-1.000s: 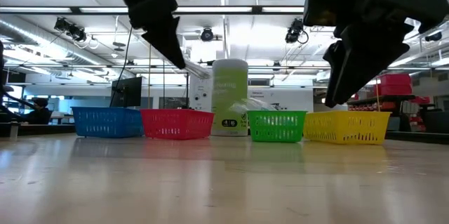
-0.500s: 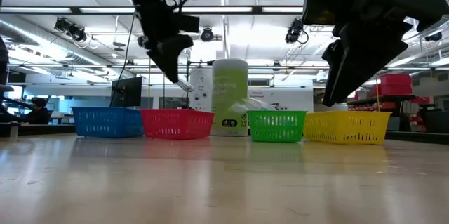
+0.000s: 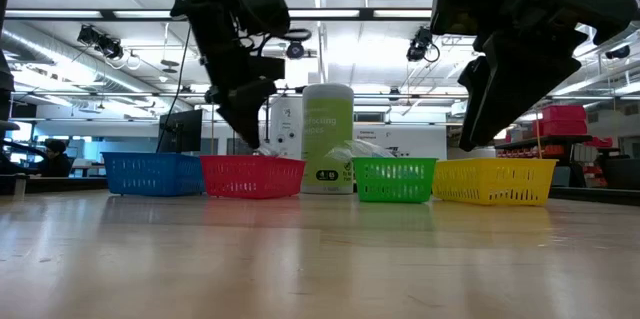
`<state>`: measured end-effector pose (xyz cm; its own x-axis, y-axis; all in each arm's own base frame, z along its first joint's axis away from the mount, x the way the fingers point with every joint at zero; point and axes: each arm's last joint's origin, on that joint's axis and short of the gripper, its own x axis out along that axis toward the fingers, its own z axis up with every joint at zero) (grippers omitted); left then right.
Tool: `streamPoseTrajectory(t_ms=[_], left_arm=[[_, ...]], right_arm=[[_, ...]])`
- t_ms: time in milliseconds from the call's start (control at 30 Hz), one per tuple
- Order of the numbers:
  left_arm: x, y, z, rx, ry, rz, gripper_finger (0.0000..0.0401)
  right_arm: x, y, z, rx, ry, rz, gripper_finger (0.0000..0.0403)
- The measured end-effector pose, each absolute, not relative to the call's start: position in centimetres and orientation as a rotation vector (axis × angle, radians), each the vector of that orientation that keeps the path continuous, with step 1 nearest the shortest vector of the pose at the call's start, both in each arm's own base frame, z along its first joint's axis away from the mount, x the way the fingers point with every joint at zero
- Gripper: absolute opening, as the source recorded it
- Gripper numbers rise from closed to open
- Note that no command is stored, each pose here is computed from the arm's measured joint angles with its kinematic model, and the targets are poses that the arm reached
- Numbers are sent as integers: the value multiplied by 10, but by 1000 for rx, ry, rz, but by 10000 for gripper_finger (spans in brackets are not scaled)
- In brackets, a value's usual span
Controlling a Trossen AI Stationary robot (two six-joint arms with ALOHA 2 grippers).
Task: Pick & Place Travel size toiletries
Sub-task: Put the silver nail cutter into the red basket, then return to Home Position
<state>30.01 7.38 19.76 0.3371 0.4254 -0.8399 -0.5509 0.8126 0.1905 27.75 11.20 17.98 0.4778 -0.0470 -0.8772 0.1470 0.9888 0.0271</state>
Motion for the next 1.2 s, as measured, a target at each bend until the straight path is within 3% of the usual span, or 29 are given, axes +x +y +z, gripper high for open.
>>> streamPoseTrajectory(t_ms=[367,733,1200], left_arm=[[284,87,171,-233,1054,656,60],[282,92,160,-275,961,666,66],[283,90,159,-271,979,580,128]], right_arm=[[278,112,180,106,1062,-117,185],[278,112,180,107,1060,-117,200],[278,112,180,107,1061,-117,191]])
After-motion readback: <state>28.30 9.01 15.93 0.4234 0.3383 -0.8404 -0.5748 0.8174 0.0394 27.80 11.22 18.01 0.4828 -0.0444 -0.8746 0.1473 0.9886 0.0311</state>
